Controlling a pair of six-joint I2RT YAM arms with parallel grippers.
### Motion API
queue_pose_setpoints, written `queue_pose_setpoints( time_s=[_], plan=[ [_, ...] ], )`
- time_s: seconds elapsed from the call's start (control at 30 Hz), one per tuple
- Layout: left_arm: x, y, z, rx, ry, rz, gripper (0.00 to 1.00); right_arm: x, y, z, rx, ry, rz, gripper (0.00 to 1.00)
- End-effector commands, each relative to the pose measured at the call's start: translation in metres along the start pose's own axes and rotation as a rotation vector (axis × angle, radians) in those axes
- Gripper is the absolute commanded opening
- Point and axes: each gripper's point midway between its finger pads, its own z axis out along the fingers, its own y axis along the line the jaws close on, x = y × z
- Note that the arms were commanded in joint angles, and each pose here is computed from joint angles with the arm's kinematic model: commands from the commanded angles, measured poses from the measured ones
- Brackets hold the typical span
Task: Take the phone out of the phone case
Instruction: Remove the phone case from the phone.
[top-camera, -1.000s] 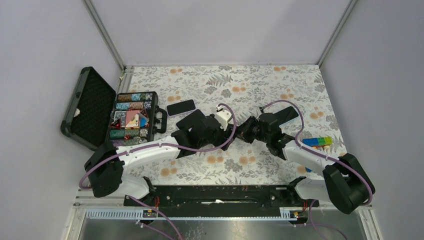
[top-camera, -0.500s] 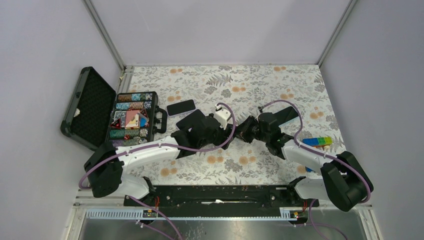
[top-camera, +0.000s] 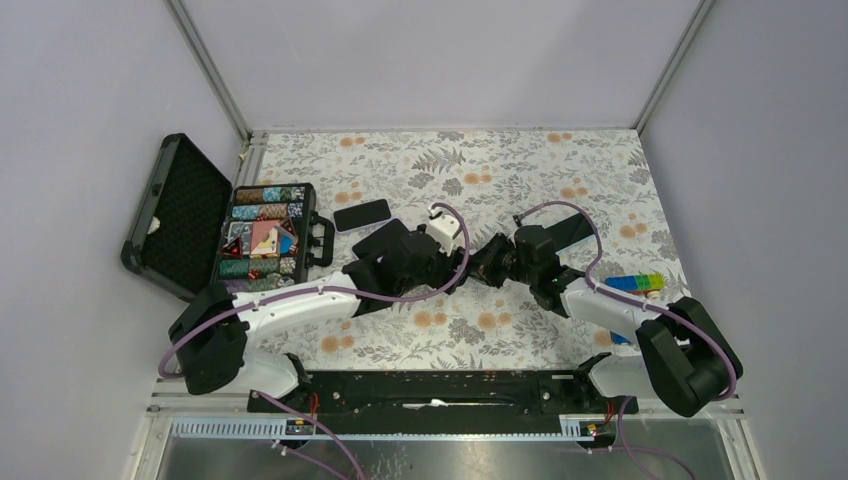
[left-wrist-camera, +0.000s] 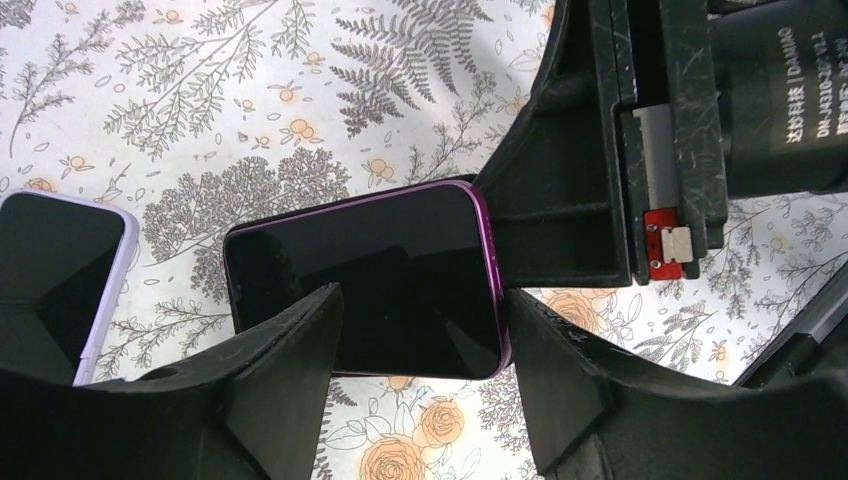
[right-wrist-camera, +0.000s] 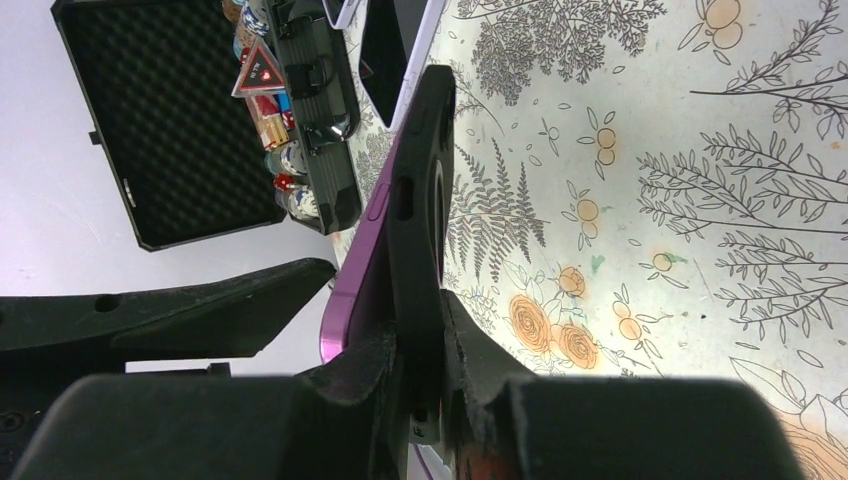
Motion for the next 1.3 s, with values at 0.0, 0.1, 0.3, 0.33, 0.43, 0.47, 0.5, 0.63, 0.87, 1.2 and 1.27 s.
queue_pose_setpoints(
  time_s=[0.0, 0.1, 0.3, 0.33, 0.43, 0.47, 0.5, 0.63, 0.87, 1.2, 1.27],
  plan=[
    [-0.013, -0.003, 0.003, 0.004, -0.024, -0.007, 0.66, -0.006, 0.04, -0.001, -0.132, -0.003, -0.025, 0.0],
    [-0.012, -0.005, 0.001, 0.014, -0.025, -0.012, 0.68, -0.007, 0.04, 0.001, -0.131, 0.001, -0.025, 0.0],
    [-0.002, 0.01, 0.003, -0.083, 0.019, 0.041, 0.62, -0.006, 0.04, 0.002, -0.135, 0.008, -0.016, 0.0],
    [0.0, 0.012, 0.004, -0.101, 0.039, 0.059, 0.62, -0.006, 0.04, 0.002, -0.134, 0.007, -0.015, 0.0],
    [0.003, 0.014, 0.005, -0.144, 0.079, 0.101, 0.59, -0.007, 0.041, 0.002, -0.137, 0.001, -0.018, 0.0],
    [0.004, 0.015, 0.005, -0.154, 0.09, 0.11, 0.57, -0.007, 0.041, 0.001, -0.135, 0.0, -0.019, 0.0],
    [0.004, 0.016, 0.005, -0.165, 0.094, 0.114, 0.54, -0.008, 0.041, 0.001, -0.132, -0.003, -0.021, 0.0],
    [0.001, 0.021, 0.003, -0.212, 0.088, 0.117, 0.47, -0.008, 0.038, 0.001, -0.111, -0.002, -0.029, 0.0],
    [-0.002, 0.031, 0.004, -0.282, 0.091, 0.142, 0.35, -0.007, 0.038, -0.006, -0.082, 0.001, -0.042, 0.0],
    [-0.012, 0.051, 0.005, -0.425, 0.112, 0.179, 0.23, -0.001, 0.038, -0.009, -0.081, 0.028, -0.061, 0.0],
    [-0.011, 0.052, 0.007, -0.434, 0.119, 0.183, 0.22, -0.001, 0.037, -0.01, -0.077, 0.032, -0.068, 0.0]
  ],
)
